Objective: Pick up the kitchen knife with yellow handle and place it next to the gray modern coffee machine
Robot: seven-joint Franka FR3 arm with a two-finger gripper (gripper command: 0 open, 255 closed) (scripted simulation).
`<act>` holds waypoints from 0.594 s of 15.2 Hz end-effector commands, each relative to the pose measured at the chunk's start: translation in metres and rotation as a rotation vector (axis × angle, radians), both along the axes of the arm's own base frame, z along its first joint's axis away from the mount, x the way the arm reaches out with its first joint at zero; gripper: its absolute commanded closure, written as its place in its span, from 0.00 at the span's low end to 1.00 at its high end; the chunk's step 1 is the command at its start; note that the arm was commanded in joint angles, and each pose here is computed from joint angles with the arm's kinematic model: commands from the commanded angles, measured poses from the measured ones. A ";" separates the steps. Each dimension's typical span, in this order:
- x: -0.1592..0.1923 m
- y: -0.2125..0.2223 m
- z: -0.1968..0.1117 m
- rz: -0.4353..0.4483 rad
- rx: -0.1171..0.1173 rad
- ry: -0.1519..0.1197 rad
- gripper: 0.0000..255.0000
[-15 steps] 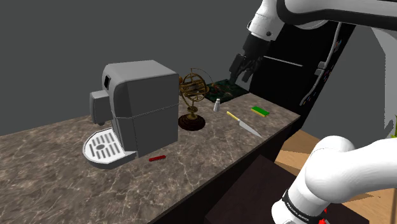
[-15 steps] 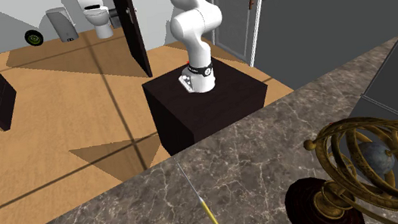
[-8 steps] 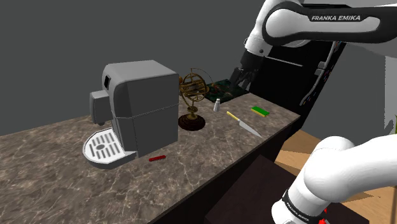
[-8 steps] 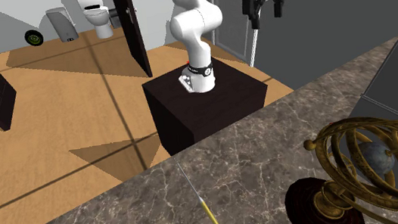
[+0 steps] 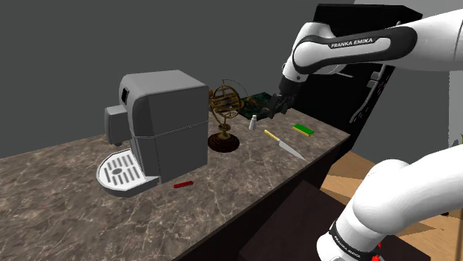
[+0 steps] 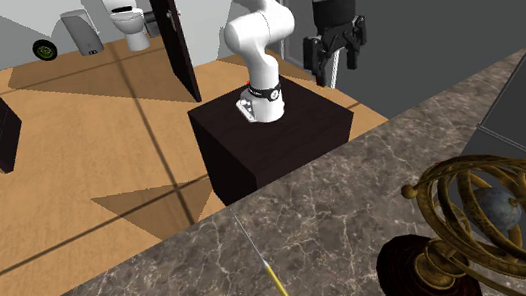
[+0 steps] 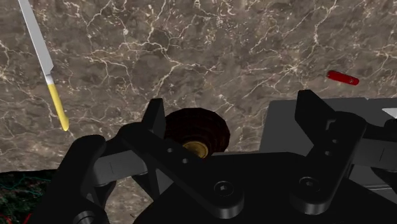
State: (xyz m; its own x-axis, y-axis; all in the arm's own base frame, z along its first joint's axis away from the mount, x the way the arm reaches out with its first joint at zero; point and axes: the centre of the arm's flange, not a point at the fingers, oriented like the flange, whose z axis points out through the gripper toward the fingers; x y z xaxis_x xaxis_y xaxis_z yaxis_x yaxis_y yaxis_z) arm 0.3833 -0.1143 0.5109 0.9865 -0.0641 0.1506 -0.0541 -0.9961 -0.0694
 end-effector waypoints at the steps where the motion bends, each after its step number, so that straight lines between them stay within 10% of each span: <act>1: 0.006 -0.018 -0.019 -0.004 -0.004 0.008 0.00; 9: 0.033 -0.089 -0.091 -0.020 -0.019 0.042 0.00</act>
